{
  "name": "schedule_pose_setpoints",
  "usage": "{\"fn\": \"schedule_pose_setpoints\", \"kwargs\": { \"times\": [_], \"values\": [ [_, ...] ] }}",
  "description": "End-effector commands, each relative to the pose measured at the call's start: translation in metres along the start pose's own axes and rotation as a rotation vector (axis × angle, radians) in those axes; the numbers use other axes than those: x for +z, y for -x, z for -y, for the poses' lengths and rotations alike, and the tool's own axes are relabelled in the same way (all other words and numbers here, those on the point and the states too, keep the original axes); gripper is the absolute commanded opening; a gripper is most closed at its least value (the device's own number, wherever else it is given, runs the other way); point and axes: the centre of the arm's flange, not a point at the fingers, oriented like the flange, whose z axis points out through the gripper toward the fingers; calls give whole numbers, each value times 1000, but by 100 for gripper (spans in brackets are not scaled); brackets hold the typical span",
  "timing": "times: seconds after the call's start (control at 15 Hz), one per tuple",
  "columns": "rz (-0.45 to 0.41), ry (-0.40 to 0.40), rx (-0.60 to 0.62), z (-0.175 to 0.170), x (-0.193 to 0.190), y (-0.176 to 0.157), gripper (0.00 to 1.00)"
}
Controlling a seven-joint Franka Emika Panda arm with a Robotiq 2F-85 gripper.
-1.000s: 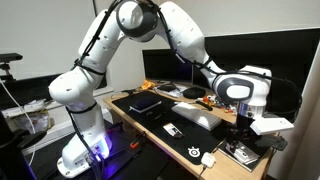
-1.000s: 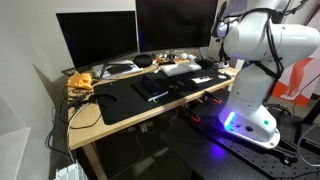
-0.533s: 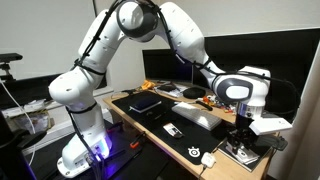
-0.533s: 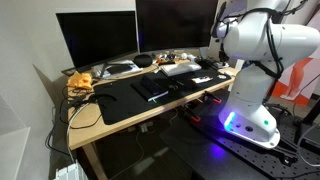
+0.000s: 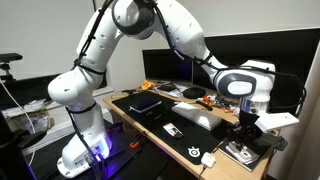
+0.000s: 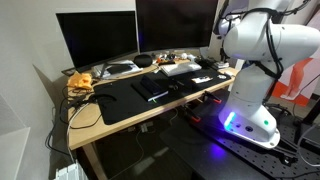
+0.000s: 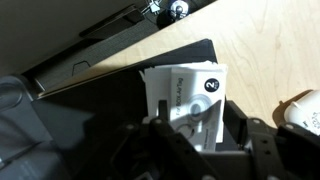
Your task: Move the white object near the mouse to the left
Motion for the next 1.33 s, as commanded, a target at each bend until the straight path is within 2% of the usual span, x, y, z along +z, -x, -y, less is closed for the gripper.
{"fn": "schedule_pose_setpoints", "kwargs": {
  "times": [0.0, 0.2, 0.27, 0.4, 0.6, 1.27],
  "values": [
    [-48, 47, -50, 19, -41, 4, 52],
    [-61, 81, -85, 24, -57, 7, 54],
    [-59, 85, -95, 25, -59, 7, 75],
    [-51, 77, -106, 27, -55, 8, 81],
    [-41, 53, -101, 28, -41, 7, 99],
    [-34, -2, -67, 19, -3, -16, 100]
  ]
}}
